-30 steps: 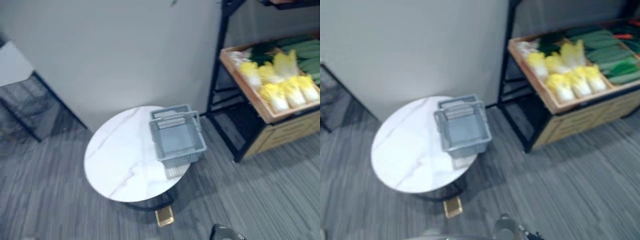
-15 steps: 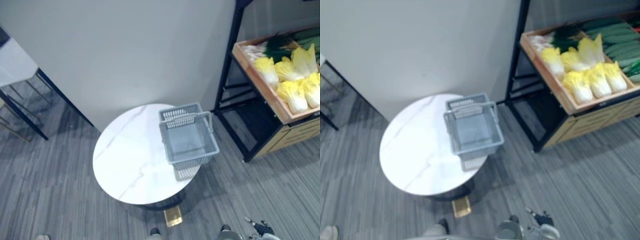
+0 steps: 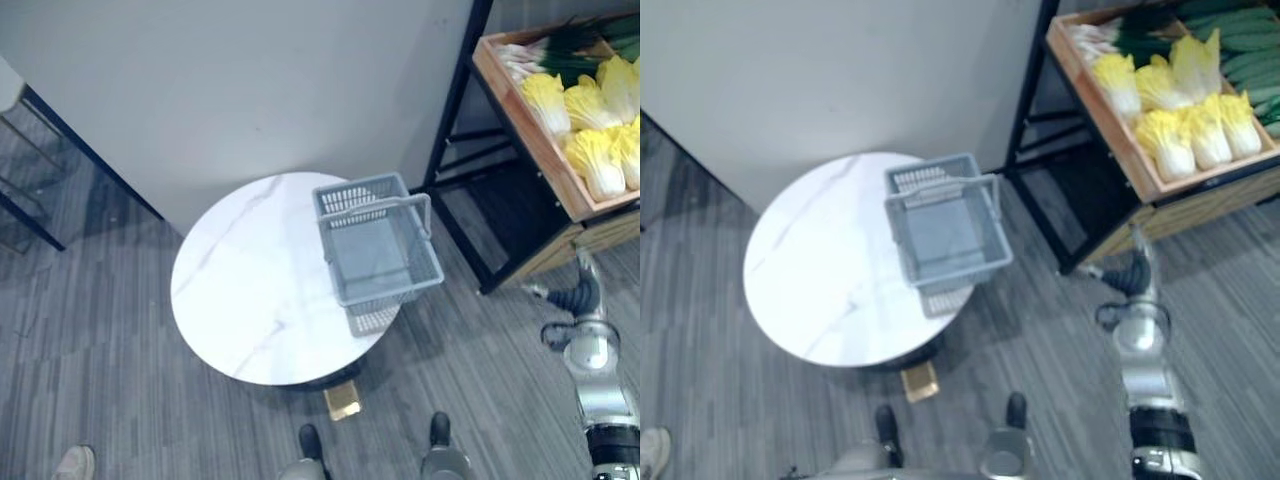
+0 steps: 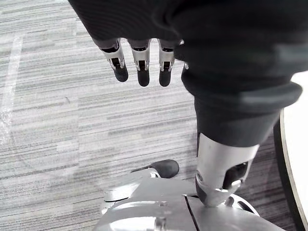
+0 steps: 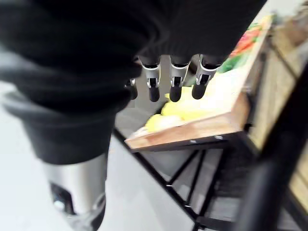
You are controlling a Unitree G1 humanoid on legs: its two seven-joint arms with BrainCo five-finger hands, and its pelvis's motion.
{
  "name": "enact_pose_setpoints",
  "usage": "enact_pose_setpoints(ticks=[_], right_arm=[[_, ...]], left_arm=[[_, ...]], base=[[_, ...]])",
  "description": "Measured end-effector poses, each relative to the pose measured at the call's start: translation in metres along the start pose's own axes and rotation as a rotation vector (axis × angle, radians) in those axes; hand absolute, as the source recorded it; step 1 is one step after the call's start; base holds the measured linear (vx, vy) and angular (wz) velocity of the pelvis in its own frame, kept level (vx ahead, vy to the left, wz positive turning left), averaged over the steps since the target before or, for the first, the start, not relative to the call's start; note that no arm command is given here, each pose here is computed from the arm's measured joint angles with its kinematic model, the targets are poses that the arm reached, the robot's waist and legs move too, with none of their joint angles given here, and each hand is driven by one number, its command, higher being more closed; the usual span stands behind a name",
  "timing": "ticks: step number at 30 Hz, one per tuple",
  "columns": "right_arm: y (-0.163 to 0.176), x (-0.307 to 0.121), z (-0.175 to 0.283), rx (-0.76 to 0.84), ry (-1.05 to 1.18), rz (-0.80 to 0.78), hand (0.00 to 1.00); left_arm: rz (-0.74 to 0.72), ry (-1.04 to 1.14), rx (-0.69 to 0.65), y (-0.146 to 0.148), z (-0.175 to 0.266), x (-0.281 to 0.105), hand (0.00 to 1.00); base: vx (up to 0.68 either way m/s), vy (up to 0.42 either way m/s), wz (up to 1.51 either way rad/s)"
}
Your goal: Pick vegetable in the basket
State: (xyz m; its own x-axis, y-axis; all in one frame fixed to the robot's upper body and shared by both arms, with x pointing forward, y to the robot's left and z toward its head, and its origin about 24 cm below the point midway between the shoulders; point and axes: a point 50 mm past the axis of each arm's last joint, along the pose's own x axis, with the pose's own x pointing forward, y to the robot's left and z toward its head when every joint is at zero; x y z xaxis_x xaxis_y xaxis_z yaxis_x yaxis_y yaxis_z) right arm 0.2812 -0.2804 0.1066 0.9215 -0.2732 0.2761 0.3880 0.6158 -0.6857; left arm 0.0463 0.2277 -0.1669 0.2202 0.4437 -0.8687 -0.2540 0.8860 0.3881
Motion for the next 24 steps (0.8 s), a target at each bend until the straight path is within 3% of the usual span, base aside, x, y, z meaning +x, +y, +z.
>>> enact_pose_setpoints(ticks=[4,10,13,24], right_arm=[[0.008,0.026,0.053,-0.063,-0.237,0.052,0.00],[0.009,0.075,0.119,-0.339,-0.478,0.105,0.00],[0.005,0.091,0.133,-0.447,-0.504,0.106,0.00],[-0.006,0.121,0.133,-0.581,-0.410,0.091,0.00]], left_arm=[[-0.003,-0.015,0.014,0.000,0.003,0.000,0.00],[0.003,-0.083,0.016,-0.003,0.023,0.001,0.00],[0.013,-0.130,0.017,-0.006,0.038,0.002,0.00],[0.005,-0.277,0.096,-0.017,0.070,-0.002,0.00]], base=[[0.03,-0.006,0.12],[-0.01,-0.008,0.13],[-0.04,-0.010,0.24],[-0.03,-0.001,0.07]])
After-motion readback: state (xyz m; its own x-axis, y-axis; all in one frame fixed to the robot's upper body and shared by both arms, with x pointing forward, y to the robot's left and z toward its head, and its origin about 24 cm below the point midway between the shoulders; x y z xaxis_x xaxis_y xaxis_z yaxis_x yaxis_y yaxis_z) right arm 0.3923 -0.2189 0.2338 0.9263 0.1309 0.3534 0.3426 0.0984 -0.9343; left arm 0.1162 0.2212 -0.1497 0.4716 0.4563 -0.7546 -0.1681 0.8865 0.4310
